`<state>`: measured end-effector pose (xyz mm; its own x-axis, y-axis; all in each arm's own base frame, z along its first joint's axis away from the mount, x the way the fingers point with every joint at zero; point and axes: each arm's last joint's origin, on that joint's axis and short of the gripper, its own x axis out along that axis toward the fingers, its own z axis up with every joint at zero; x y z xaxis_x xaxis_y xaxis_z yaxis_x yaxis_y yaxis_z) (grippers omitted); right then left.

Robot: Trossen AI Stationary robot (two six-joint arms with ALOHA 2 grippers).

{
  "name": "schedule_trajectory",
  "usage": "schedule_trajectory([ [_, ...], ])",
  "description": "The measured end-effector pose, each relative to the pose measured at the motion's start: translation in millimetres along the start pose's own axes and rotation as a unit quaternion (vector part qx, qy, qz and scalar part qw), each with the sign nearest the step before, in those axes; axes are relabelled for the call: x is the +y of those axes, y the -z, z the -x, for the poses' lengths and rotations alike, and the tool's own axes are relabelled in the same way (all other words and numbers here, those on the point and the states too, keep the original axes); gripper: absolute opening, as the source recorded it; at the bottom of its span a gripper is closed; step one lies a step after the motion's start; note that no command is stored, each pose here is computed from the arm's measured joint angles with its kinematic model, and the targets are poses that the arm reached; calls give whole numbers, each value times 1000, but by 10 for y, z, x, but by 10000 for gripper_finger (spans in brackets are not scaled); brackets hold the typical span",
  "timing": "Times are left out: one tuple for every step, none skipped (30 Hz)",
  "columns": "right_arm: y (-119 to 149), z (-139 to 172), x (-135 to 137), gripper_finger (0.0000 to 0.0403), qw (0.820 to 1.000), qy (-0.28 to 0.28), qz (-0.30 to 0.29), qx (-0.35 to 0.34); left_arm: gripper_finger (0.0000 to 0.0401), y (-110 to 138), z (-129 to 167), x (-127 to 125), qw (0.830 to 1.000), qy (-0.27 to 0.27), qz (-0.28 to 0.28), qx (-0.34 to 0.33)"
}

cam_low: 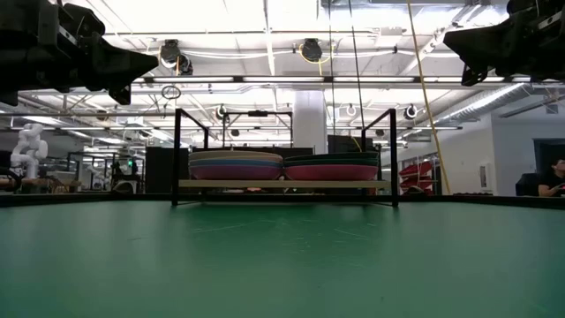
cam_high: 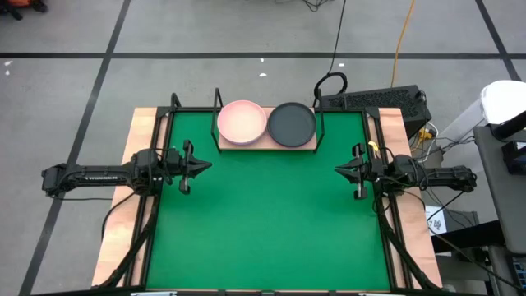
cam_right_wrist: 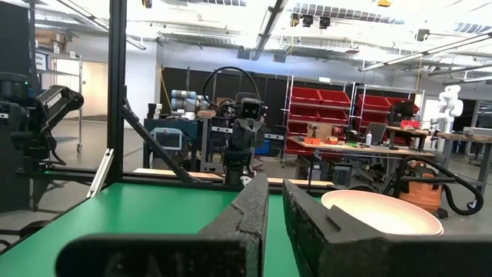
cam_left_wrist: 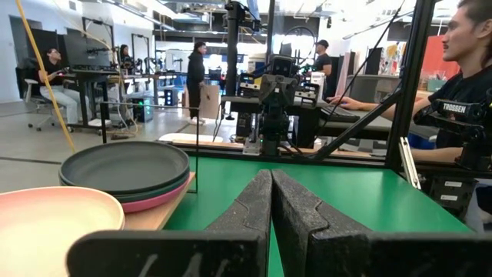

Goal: Place and stack plates onto a shelf
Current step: Return to Home Position

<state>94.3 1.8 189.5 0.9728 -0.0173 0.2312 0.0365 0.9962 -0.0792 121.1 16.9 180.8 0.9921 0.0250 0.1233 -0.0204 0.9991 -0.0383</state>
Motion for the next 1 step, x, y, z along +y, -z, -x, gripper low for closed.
schedule_trajectory([
  [0,0,0,29,1000,0,0,0,17,0,0,0,1000,0,0,0],
])
